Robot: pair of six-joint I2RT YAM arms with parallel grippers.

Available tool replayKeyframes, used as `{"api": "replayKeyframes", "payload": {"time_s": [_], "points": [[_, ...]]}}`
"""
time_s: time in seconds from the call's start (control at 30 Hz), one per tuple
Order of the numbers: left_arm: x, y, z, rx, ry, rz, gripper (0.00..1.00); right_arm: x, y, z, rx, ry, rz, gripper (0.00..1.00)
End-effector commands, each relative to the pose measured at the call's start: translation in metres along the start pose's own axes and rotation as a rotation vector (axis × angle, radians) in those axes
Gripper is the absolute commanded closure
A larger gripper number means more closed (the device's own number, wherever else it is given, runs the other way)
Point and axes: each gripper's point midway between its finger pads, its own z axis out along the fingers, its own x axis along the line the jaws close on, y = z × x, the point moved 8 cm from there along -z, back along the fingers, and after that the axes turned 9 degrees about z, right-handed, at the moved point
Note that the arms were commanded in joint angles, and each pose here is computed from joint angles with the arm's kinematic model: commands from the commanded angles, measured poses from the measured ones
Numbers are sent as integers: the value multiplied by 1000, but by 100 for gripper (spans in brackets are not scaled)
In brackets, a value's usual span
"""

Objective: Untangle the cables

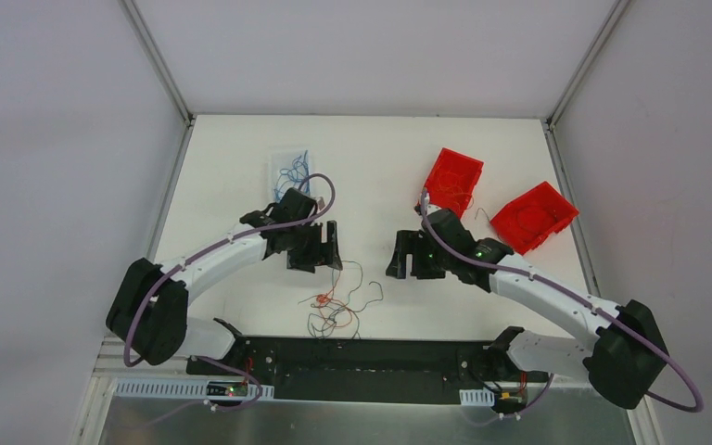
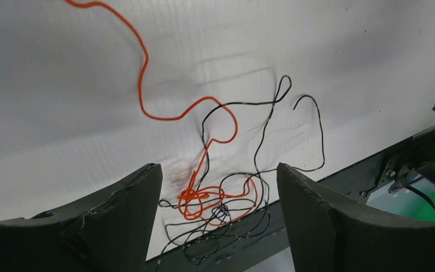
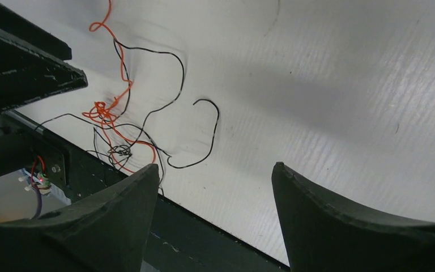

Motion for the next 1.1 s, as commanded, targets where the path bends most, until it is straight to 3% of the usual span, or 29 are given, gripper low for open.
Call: {"api": "replayKeyframes", "payload": {"time_s": [0.0, 0.17, 0.33, 0.4, 0.47, 0.57, 0.73, 0.9, 1.07], "points": [[-7, 14, 20, -45, -74, 8, 27, 6, -3, 4, -33, 32, -25, 24], [-1, 19, 38, -46, -32, 10, 39, 6, -7, 0, -55, 47, -41, 25], [5, 19, 49, -17, 11, 16, 85, 5, -8, 0, -51, 50, -49, 25], [5, 18, 46, -25, 15, 13, 90, 5, -8, -1, -49, 51, -50, 25], [3, 20, 37, -42, 15, 12, 87, 4, -9, -1, -50, 50, -54, 25], [2, 21, 23, -74, 31, 13, 73, 4, -9, -3, -56, 53, -55, 25], [8, 26, 13, -135, 92, -22, 64, 1, -11, -2, -64, 52, -50, 25], [12, 29, 11, -211, 142, -176, 31, 0, -13, -3, -72, 64, -43, 25], [16, 26, 29, -215, 171, -359, 27, -1, -13, -4, -75, 68, -44, 25]]}}
